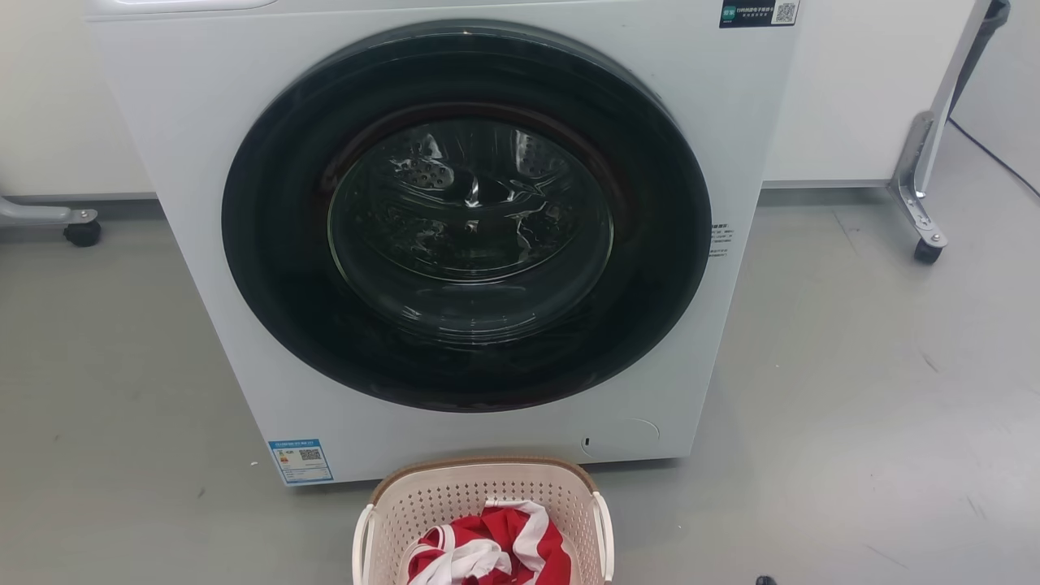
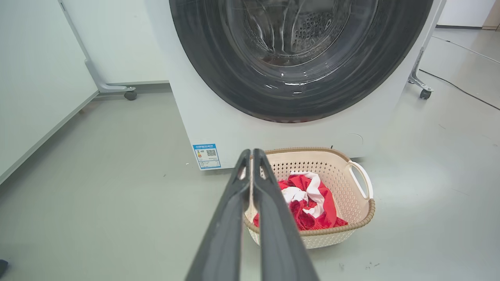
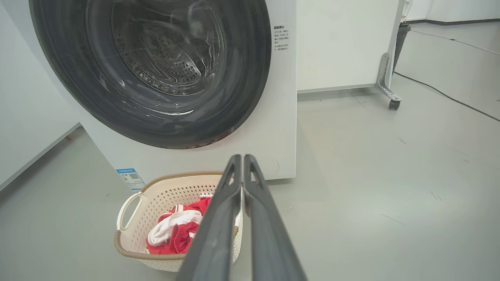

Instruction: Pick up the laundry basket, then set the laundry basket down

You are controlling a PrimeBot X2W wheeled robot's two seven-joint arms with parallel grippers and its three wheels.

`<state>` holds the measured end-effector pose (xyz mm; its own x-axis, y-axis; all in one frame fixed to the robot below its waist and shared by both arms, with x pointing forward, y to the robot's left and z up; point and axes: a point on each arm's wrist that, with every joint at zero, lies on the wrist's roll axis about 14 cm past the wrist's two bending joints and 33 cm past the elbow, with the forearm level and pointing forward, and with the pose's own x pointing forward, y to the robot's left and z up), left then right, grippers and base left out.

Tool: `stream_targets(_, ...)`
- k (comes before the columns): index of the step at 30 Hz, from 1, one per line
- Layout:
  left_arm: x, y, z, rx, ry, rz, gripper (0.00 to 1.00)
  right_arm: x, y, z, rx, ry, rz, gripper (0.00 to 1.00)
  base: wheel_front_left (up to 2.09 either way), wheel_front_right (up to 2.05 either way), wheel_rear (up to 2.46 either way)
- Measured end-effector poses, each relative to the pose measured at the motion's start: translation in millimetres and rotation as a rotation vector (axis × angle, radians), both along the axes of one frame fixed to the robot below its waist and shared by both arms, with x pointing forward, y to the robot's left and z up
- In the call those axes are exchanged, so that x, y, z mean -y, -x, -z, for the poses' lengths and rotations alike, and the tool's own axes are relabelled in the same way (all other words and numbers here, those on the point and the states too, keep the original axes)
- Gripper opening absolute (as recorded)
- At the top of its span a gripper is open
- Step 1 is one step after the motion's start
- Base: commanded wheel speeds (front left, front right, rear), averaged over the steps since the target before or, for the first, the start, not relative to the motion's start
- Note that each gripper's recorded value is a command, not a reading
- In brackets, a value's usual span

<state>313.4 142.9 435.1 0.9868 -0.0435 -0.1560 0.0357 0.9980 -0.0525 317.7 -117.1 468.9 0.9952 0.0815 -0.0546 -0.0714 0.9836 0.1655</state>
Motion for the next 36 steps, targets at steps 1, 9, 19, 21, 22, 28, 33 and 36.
stream_targets(1, -0.2, 2.5, 4.0, -0.013, 0.000, -0.001, 0.00, 0.4, 2.2, 4.6, -0.015, 0.001, 0.001, 0.00, 0.00, 0.00, 0.00)
stream_targets(9, -8.3, 2.6, 10.9, -0.056, 0.070, -0.038, 0.00, 9.3, -0.1, 10.5, -0.053, -0.067, 0.032, 0.00, 0.00, 0.00, 0.00)
stream_targets(19, -16.2, -3.0, 14.3, -0.101, 0.229, -0.098, 0.00, 21.3, -5.9, 16.8, -0.113, -0.215, 0.079, 0.00, 0.00, 0.00, 0.00)
stream_targets(21, -18.1, -3.0, 15.7, -0.111, 0.263, -0.113, 0.00, 23.0, -8.6, 15.8, -0.117, -0.249, 0.084, 0.00, 0.00, 0.00, 0.00)
stream_targets(22, -18.3, -3.5, 16.0, -0.116, 0.275, -0.114, 0.00, 24.4, -9.1, 16.0, -0.119, -0.263, 0.090, 0.00, 0.00, 0.00, 0.00)
stream_targets(28, -22.4, -8.8, 14.8, -0.127, 0.372, -0.146, 0.00, 30.6, -11.7, 19.9, -0.151, -0.345, 0.114, 0.00, 0.00, 0.00, 0.00)
stream_targets(33, -24.2, -11.4, 15.0, -0.139, 0.451, -0.165, 0.00, 35.4, -15.4, 20.1, -0.162, -0.418, 0.132, 0.00, 0.00, 0.00, 0.00)
stream_targets(36, -25.1, -14.6, 13.3, -0.139, 0.496, -0.176, 0.00, 37.8, -16.6, 21.6, -0.175, -0.464, 0.141, 0.00, 0.00, 0.00, 0.00)
